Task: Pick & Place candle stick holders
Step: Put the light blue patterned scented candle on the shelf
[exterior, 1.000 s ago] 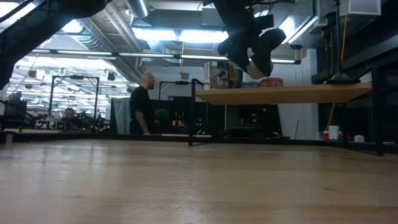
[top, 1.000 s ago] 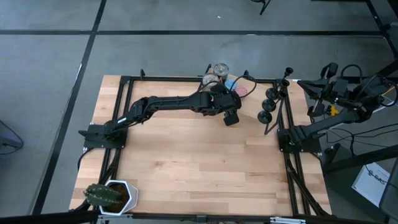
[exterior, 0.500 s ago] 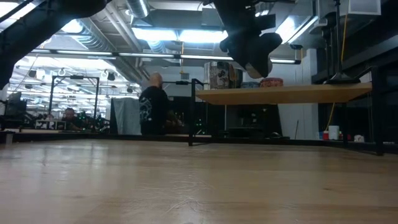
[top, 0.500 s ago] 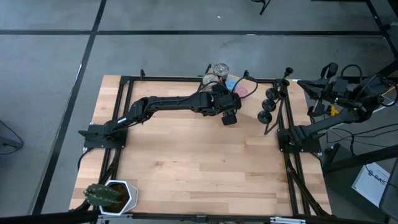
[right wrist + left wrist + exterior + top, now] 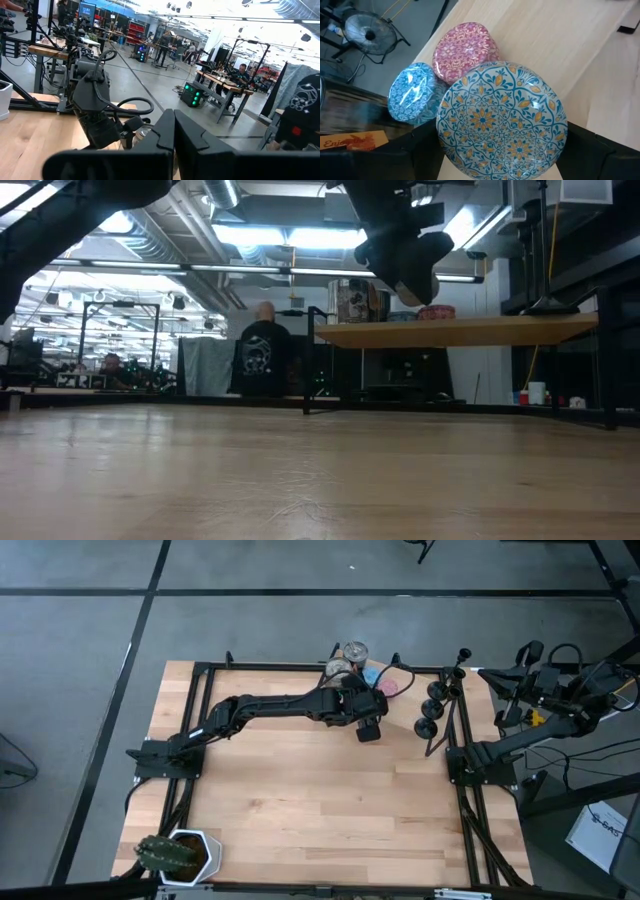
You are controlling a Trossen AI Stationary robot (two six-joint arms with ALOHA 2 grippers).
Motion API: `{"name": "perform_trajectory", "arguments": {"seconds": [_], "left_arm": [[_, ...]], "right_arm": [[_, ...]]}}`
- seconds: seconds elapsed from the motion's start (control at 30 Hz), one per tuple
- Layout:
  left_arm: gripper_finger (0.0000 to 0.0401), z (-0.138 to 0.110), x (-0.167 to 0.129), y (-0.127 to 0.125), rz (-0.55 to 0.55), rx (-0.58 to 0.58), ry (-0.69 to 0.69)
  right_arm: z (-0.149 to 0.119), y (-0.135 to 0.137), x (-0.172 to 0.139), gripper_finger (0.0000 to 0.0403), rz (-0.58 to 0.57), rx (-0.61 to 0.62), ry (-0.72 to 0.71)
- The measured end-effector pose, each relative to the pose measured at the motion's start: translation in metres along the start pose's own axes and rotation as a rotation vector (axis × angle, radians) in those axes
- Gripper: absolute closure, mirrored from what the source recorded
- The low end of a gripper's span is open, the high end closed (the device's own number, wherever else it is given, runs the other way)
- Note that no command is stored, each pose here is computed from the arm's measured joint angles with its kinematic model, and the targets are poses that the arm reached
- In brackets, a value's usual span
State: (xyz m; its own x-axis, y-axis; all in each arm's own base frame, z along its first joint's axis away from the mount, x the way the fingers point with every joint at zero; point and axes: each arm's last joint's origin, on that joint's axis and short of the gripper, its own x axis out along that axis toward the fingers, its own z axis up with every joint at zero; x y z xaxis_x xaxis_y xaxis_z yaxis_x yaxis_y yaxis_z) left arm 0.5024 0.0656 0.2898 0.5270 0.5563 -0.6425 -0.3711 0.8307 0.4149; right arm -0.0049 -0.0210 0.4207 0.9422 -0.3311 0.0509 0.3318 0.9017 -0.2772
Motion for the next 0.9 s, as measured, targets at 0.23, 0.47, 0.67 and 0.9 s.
{"name": "perform_trajectory", "arguments": {"seconds": [0.23,0.47,0.67,0.9], "left_arm": [[0.01,-0.002,0.001,0.001,-0.001,0.013,0.021],[0.01,-0.003,0.004,0.006,-0.021,0.036,0.027],[0.01,-0.004,0.008,0.012,-0.036,0.026,0.031],[0.01,-0.004,0.01,0.016,-0.031,0.013,0.037]], "right_arm": [[0.0,0.0,0.0,0.0398,0.0,0.0,0.0],[0.0,0.0,0.0,0.0398,0.0,0.0,0.0],[0.0,0.0,0.0,0.0398,0.0,0.0,0.0],[0.0,0.0,0.0,0.0398,0.0,0.0,0.0]]}}
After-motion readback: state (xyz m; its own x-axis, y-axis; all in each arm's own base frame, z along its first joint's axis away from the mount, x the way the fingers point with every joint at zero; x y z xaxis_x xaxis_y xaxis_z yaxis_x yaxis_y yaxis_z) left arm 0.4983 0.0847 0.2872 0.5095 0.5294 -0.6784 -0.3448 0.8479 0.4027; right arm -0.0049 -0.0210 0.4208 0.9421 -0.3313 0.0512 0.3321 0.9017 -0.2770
